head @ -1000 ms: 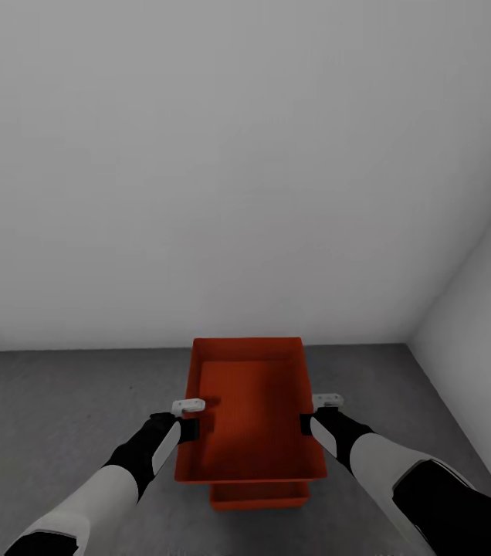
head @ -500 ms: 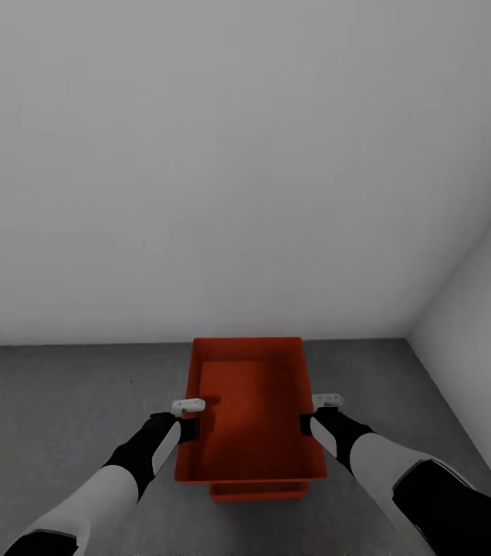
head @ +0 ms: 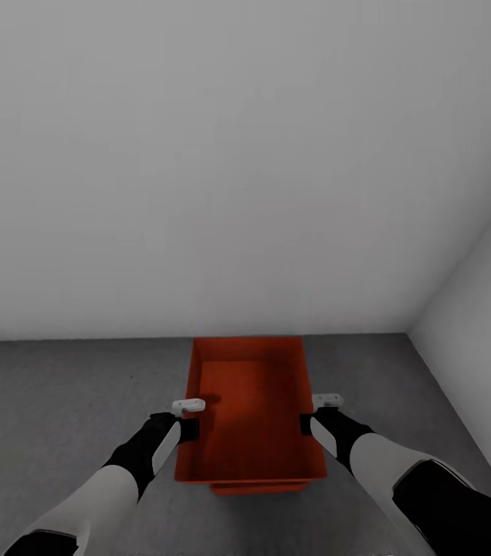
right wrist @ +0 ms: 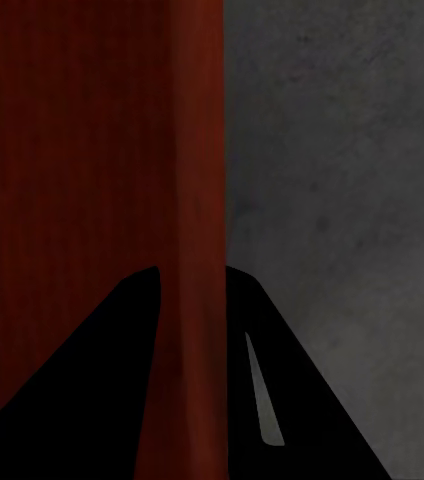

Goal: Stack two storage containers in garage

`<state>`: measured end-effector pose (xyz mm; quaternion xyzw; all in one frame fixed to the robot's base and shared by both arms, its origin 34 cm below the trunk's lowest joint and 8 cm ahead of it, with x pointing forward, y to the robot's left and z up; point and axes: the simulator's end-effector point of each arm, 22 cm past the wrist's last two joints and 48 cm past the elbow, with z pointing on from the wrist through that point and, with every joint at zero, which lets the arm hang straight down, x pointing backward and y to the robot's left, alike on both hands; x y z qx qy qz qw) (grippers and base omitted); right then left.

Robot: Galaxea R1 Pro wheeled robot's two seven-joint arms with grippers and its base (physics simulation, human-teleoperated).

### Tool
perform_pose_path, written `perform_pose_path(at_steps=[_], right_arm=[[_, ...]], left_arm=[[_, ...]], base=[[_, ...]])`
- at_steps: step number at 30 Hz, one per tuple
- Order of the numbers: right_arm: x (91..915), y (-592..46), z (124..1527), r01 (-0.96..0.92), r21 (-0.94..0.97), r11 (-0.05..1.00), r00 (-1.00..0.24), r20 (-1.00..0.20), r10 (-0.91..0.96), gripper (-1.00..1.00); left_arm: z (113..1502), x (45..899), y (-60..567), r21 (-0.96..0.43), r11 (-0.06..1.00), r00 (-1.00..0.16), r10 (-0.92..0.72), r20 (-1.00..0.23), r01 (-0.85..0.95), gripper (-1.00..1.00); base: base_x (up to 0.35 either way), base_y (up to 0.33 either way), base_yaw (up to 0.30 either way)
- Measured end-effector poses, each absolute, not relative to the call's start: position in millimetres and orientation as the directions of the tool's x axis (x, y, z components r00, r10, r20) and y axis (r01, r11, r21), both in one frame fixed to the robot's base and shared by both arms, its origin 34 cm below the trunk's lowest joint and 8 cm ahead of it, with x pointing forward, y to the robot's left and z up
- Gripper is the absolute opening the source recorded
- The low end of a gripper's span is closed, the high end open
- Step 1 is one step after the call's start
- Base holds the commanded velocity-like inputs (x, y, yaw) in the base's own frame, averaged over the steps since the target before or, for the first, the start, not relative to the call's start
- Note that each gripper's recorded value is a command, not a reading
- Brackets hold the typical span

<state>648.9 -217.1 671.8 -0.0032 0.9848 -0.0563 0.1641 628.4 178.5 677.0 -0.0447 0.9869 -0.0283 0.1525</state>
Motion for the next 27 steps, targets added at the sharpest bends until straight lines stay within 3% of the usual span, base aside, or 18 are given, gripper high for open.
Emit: perform_pose_path(at_steps=[27], right_arm=[[635, -217, 649, 0.007, -0.112, 0.994, -0.959, -0.281, -0.025, -1.0]], left_arm=[[655, 615, 178, -0.066, 0.994, -0.962, -0.097, -0.257, -0.083, -1.0]], base=[[0.0, 0.0, 0.0]])
